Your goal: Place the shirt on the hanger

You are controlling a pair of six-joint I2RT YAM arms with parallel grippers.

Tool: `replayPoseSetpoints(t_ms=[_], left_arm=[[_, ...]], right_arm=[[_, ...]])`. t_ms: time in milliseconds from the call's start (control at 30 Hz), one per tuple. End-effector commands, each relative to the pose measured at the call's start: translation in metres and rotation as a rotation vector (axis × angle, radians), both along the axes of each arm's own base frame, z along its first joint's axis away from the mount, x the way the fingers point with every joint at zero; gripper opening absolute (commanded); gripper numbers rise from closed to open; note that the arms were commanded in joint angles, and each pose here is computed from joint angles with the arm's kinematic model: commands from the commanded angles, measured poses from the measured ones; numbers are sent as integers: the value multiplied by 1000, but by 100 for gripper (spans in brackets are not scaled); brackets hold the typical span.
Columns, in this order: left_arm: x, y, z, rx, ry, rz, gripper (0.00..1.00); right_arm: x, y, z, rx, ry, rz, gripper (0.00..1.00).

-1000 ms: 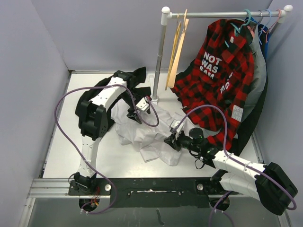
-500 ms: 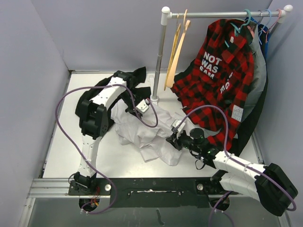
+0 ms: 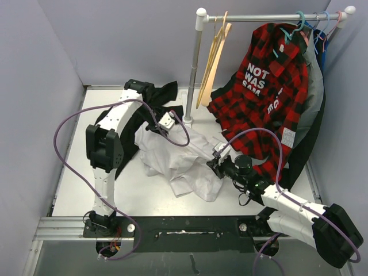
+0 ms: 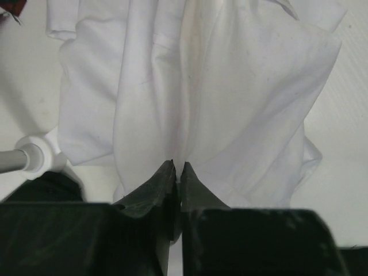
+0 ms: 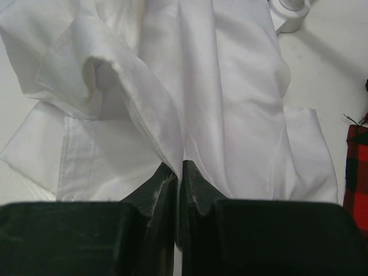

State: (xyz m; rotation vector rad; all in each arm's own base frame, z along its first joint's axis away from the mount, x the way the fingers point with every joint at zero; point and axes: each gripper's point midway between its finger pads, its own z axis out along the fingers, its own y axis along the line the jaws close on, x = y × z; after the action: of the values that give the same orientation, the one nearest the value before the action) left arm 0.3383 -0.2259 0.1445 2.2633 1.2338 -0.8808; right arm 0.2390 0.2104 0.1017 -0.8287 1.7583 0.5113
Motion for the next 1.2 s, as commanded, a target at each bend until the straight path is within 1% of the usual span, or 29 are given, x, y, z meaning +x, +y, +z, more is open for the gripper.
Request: replayPoseSetpoints(t_ms=[0, 133, 267, 367, 433, 500, 600, 667, 767, 800, 833, 867, 900, 933, 967, 1033, 1100, 1167], left_arm=[[-22, 3, 30, -9, 42, 5, 0], [-9, 1, 34, -13, 30, 34, 0], [12, -3, 55, -95, -32, 69, 0], [46, -11, 69, -175, -89, 173, 0], [65, -15, 68, -210, -80, 258, 0], [72, -17, 60, -223, -63, 301, 0], [73, -24, 48, -223, -45, 357, 0], [86, -30, 45, -227, -86, 432, 2], [110, -31, 45, -204, -211, 568, 3], [118, -29, 45, -183, -250, 632, 7], [129, -25, 48, -158, -300, 713, 21], [137, -23, 53, -143, -340, 794, 41], [142, -18, 57, -124, -370, 875, 76], [140, -14, 62, -115, -383, 912, 95], [135, -10, 65, -109, -378, 936, 98], [118, -5, 75, -119, -327, 990, 98], [106, 1, 95, -143, -303, 1092, 98], [92, 7, 104, -122, -266, 1167, 98]], right_arm=[[15, 0, 29, 48, -97, -30, 0], [18, -7, 26, 38, -99, -70, 0], [28, -14, 25, 45, -104, -139, 0], [40, -14, 33, 90, -128, -192, 0], [48, -9, 36, 131, -133, -208, 0], [58, 0, 38, 157, -127, -214, 0], [80, 10, 39, 156, -113, -245, 0], [96, 11, 44, 163, -129, -286, 0], [116, 9, 53, 183, -164, -345, 0], [121, 9, 54, 192, -166, -359, 0], [126, 8, 55, 201, -165, -368, 0], [131, 8, 56, 212, -161, -376, 0], [133, 8, 56, 225, -156, -378, 0], [137, 9, 58, 239, -155, -379, 0], [140, 7, 56, 249, -148, -386, 0], [145, 5, 52, 267, -131, -402, 0], [150, -1, 46, 282, -103, -433, 0], [155, -9, 36, 289, -65, -472, 0]])
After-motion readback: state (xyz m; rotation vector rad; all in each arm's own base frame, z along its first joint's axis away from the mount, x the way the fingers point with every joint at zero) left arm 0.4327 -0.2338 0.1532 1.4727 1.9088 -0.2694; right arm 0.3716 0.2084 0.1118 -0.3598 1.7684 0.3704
